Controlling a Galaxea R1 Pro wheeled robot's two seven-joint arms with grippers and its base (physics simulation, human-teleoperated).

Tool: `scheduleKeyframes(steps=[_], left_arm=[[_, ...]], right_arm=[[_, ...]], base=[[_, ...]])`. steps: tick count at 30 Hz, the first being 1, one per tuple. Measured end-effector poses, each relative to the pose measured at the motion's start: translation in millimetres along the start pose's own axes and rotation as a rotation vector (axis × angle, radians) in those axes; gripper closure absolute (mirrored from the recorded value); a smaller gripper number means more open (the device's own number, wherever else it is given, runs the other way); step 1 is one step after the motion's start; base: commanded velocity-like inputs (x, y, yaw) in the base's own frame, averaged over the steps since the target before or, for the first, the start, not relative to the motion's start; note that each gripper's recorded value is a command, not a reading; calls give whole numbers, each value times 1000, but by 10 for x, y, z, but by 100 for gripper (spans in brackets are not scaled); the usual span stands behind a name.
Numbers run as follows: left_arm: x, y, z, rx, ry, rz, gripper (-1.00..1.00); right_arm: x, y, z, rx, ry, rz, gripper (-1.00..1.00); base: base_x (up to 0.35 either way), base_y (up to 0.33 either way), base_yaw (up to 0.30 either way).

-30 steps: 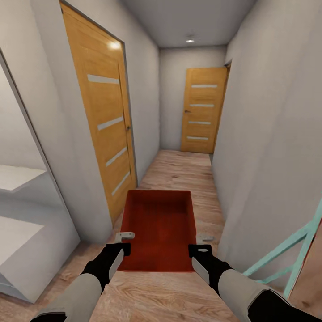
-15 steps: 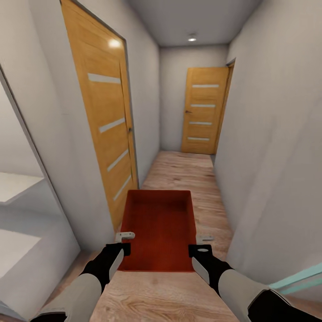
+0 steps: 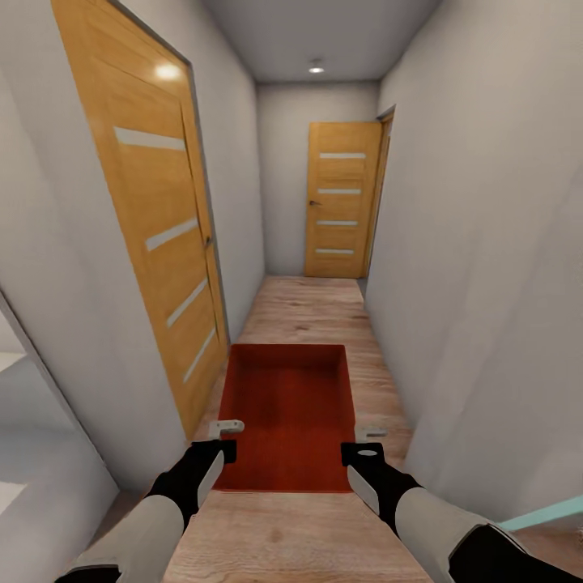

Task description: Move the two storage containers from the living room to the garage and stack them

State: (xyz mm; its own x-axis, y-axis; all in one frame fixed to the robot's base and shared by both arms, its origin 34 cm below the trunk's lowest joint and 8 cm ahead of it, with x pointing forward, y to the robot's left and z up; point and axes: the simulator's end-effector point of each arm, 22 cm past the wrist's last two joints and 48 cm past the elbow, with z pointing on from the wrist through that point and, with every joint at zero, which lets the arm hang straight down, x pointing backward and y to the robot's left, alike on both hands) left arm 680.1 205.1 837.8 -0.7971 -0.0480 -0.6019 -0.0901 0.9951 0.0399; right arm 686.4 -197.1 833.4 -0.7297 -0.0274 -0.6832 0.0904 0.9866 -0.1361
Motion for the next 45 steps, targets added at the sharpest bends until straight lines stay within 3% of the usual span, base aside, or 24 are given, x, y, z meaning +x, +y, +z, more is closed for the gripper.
scheduleKeyframes(steps=[15, 33, 45], left_arm=[[0, 2, 0, 0, 0, 0, 100], [-6, -2, 0, -1, -1, -2, 100], [-6, 0, -3, -1, -2, -1, 100]], right_arm=[[-1, 1, 0, 0, 0, 0, 100], [-10, -2, 2, 0, -2, 0, 100], [-11, -1, -2, 0, -2, 0, 100]], base=[[244, 212, -214], [58, 28, -7], [304, 0, 0]])
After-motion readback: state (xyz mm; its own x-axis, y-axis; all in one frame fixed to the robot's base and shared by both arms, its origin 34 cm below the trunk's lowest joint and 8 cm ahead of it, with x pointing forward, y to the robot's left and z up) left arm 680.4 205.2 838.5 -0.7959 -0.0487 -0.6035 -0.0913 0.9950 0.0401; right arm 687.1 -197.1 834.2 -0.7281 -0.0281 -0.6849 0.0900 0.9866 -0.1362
